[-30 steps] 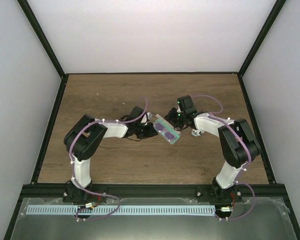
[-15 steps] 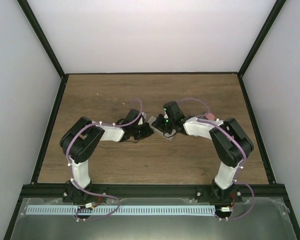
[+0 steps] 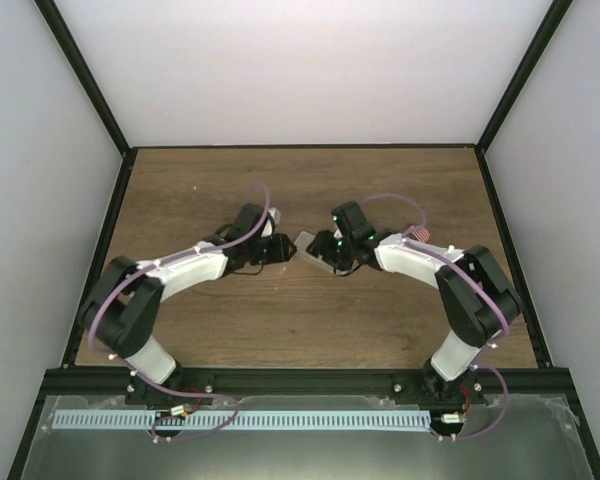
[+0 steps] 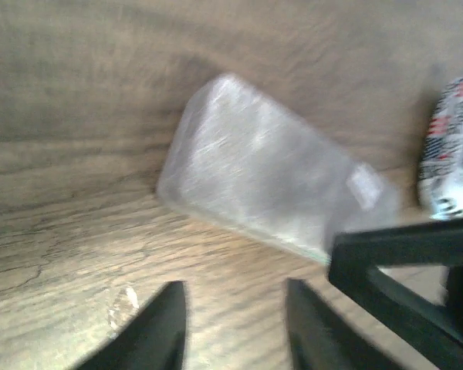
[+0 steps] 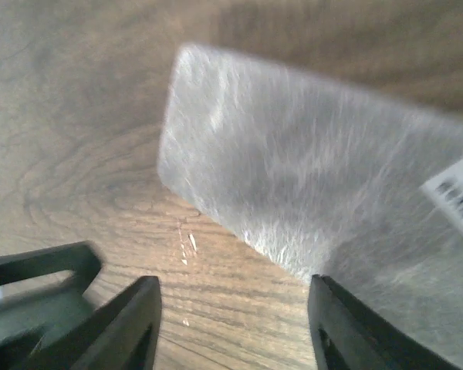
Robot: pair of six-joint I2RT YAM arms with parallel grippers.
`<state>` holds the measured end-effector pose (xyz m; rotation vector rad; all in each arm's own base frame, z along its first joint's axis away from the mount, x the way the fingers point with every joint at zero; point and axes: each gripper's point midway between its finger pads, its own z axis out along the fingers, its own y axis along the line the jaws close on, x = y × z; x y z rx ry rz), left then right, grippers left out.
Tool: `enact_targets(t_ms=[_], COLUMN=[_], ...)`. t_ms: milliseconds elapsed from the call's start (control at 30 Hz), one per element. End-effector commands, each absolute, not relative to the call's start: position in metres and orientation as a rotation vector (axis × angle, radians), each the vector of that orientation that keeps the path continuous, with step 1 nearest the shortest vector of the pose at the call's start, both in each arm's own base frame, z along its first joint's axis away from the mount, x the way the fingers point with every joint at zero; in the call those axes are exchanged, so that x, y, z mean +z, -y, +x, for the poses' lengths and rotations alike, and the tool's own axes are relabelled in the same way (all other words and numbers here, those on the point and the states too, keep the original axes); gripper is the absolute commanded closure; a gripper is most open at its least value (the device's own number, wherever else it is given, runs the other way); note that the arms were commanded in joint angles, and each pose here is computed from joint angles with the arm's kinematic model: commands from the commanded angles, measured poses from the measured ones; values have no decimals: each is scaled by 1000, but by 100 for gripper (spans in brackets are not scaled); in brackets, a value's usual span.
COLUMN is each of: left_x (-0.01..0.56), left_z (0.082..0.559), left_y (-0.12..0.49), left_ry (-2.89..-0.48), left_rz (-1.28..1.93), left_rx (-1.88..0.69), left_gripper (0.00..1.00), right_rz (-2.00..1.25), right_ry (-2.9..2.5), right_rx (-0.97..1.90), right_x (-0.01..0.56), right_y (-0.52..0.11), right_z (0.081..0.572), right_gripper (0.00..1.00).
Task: Organize the sunglasses
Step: Reset both arms
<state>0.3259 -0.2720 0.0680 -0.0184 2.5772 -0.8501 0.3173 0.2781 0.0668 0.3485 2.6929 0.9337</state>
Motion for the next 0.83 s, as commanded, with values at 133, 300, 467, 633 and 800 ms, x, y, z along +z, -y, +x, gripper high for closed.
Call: enact_targets(t_ms=[133,300,467,633,800], left_x=[183,201,199,193,186], left_z=[338,360,370,362,353], left_y=[242,230,221,218,211], left_ry=[-2391,-2349,-2344,-2368,-2376], left_rz=[152,92,56,49,27], left_rx=[-646,-660,-667,-676,-667], left_gripper=[1,0,0,0,0], right_rz=[167,104,90,120,115], right_ry=[-2475,-2310,-2275,-2265,-2266], right_rx=[700,756,758,822,844], right_x=[160,218,239,238,237], right_y=[-244,-240,-235,-235,-236], right_z=[371,385,390,387,384], right_gripper=[0,0,0,0,0])
